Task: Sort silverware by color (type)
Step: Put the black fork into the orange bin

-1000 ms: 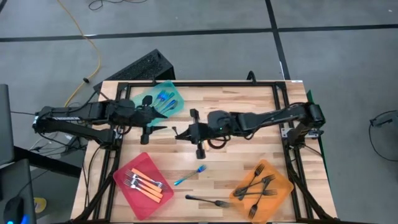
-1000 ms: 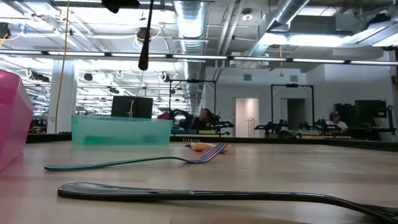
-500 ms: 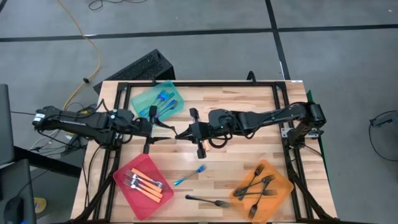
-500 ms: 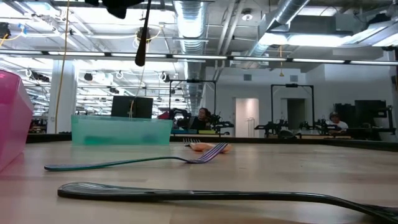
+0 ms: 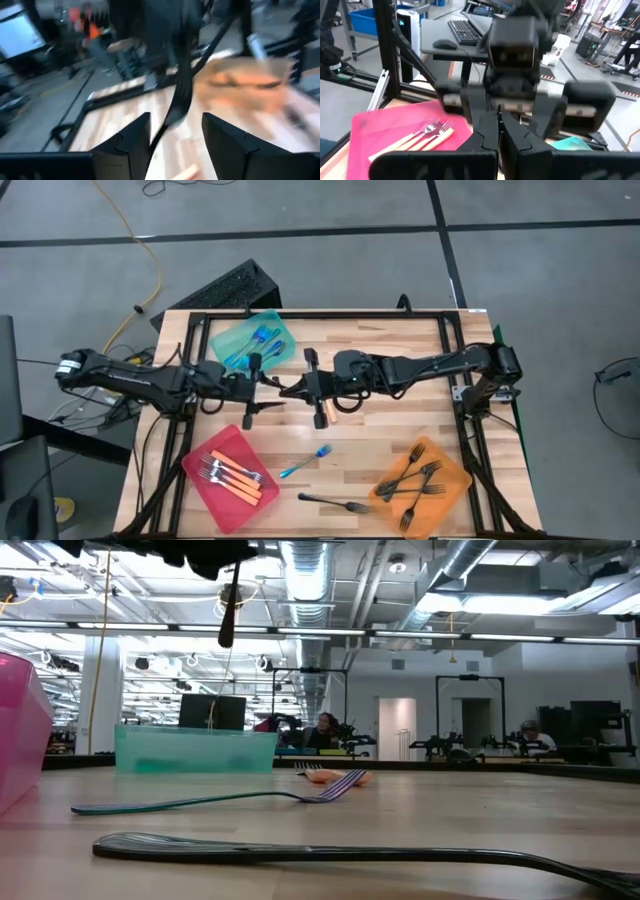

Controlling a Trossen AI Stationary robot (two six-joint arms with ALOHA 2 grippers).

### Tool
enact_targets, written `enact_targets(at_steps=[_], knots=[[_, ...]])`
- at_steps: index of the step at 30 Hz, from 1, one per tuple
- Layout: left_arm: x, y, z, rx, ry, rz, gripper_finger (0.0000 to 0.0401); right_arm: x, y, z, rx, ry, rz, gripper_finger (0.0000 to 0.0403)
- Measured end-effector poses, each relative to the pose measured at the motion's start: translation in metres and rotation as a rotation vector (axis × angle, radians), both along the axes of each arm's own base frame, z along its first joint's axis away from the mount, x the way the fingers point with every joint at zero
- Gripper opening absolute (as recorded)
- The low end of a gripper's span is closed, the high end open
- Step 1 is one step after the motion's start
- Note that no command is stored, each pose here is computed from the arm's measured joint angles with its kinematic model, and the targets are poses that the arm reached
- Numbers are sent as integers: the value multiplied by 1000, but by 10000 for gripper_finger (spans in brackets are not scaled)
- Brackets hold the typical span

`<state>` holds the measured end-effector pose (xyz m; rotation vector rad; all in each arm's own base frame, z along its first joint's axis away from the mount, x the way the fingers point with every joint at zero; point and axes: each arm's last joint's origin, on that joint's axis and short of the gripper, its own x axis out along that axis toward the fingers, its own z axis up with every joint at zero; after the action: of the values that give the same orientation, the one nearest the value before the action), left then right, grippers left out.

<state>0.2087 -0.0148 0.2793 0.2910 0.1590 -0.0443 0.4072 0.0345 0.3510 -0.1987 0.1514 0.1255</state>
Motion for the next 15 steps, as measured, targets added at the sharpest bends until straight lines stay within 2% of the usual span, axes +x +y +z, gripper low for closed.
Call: enact_targets(at_steps=[4, 6, 8, 13, 15], knots=[[9, 3, -6, 26, 20, 95, 160, 0, 0, 2, 1, -13, 0, 19], [11, 3, -11, 38, 52, 97, 145, 0, 0, 2, 1, -10, 0, 19], [13, 3, -12, 47, 47, 96, 117, 0, 0, 1, 1, -8, 0, 19], [12, 3, -11, 54, 47, 108, 17, 0, 0, 0, 1, 4, 1, 19], [11, 3, -11, 54, 45, 112, 9, 0, 0, 1, 5, 2, 0, 19]])
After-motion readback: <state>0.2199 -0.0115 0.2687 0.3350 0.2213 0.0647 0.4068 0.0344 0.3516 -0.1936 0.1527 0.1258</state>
